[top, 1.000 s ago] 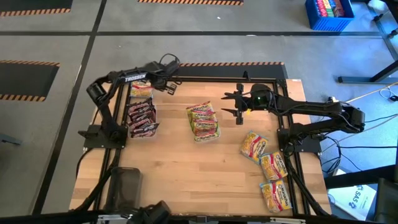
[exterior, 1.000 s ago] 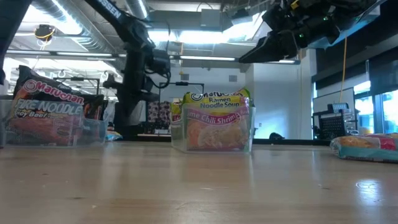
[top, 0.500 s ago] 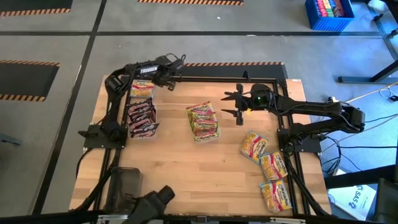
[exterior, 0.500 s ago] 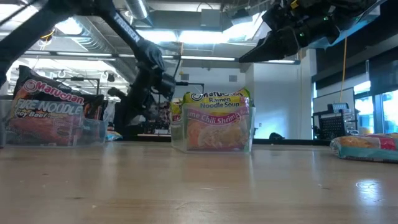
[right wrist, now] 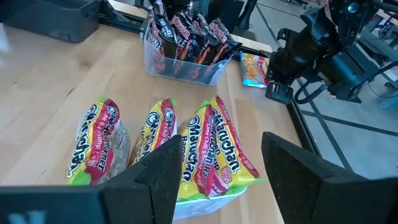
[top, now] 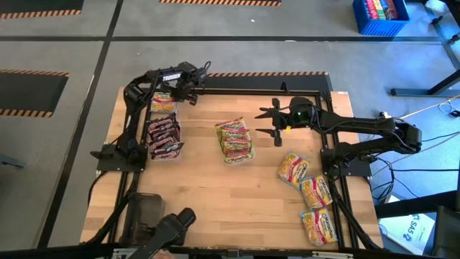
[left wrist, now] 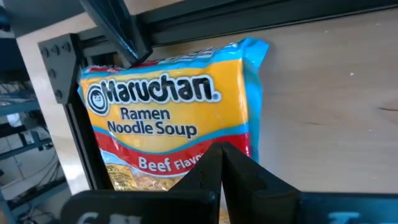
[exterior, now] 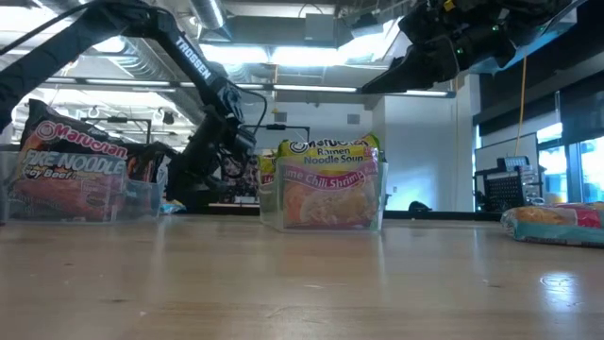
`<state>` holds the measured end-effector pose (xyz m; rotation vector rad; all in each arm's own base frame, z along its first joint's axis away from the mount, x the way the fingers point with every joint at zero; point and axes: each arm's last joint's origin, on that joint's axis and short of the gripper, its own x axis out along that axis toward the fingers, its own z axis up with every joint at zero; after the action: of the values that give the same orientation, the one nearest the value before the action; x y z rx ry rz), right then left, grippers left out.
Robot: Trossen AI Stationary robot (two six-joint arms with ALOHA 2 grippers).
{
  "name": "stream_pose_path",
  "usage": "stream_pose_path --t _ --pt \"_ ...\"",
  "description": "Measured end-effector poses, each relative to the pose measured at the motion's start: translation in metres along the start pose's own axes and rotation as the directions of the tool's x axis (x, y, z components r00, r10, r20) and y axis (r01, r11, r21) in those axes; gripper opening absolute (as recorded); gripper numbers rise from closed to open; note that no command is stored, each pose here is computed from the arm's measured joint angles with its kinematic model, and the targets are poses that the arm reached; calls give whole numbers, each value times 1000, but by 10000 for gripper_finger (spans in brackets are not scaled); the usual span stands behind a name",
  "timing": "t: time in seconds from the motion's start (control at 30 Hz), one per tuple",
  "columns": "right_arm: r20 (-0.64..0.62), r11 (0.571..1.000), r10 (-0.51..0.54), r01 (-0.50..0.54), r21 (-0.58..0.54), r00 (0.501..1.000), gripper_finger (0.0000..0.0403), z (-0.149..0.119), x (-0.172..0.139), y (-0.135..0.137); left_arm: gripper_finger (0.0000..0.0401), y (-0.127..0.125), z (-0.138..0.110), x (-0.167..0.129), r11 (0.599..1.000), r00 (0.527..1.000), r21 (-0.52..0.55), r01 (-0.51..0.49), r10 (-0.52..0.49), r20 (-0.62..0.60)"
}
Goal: Sort Maruchan noodles
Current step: Put the blue noodle pack into the black bin
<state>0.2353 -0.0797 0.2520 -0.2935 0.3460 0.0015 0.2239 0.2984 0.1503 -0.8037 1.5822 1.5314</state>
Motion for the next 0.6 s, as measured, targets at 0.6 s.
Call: stream_pose_path --t 0.6 --pt "1 1000 -1 1 12 1000 202 0 0 0 1 -17 -7 -5 970 980 148 191 -180 -84"
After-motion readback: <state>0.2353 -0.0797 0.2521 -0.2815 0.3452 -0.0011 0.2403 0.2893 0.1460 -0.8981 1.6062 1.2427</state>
